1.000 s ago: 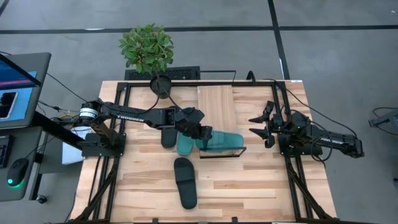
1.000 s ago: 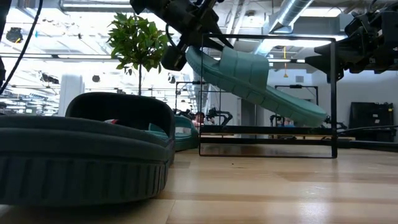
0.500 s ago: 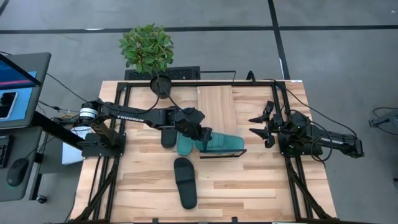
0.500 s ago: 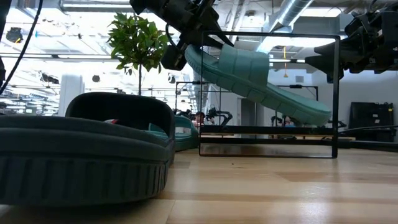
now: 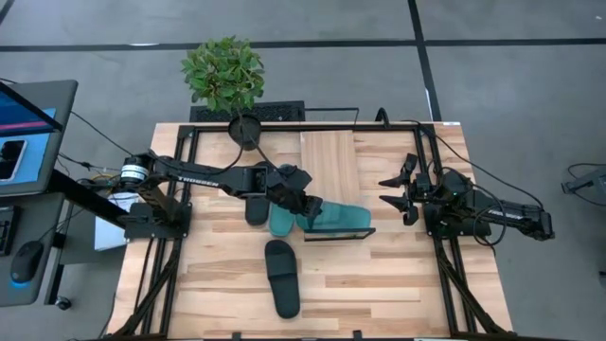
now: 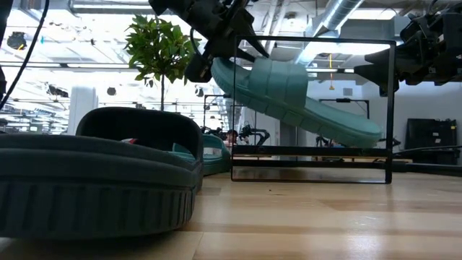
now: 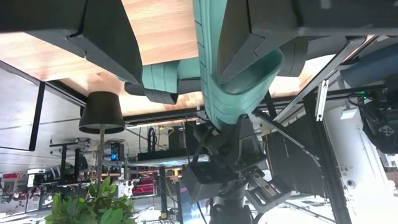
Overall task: Pick and place slides into the shelf
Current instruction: Put the bottom green slide on the shelf
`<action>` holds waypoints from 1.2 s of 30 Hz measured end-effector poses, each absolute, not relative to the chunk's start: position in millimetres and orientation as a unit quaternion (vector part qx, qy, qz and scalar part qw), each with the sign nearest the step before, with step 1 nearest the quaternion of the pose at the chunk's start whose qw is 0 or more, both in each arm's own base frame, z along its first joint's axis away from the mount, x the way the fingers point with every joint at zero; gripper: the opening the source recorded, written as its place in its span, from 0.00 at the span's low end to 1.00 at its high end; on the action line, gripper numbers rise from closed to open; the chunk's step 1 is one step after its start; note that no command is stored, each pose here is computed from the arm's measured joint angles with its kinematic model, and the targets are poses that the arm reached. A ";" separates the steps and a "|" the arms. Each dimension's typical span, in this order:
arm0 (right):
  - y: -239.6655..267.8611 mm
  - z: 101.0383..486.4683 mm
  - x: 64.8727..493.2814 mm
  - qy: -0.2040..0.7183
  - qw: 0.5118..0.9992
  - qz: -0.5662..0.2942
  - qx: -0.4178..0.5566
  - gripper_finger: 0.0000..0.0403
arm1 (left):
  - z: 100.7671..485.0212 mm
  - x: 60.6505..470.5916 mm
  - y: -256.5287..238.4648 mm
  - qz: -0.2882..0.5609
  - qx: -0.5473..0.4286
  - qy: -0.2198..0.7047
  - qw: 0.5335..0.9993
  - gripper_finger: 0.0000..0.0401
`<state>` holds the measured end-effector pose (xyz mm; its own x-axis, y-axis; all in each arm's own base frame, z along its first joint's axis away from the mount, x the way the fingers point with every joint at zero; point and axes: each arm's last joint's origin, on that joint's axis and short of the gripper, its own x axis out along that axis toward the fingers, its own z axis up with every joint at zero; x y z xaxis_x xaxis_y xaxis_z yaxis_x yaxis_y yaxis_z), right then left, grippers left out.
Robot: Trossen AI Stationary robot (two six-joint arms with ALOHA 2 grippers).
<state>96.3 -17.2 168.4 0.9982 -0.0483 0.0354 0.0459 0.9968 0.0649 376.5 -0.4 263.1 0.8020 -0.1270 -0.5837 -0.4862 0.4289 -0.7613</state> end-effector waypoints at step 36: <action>-17.2 168.3 96.3 -0.018 0.999 -0.024 0.032 0.50 | 255.7 370.5 -2.0 0.146 -0.525 0.330 0.771 0.26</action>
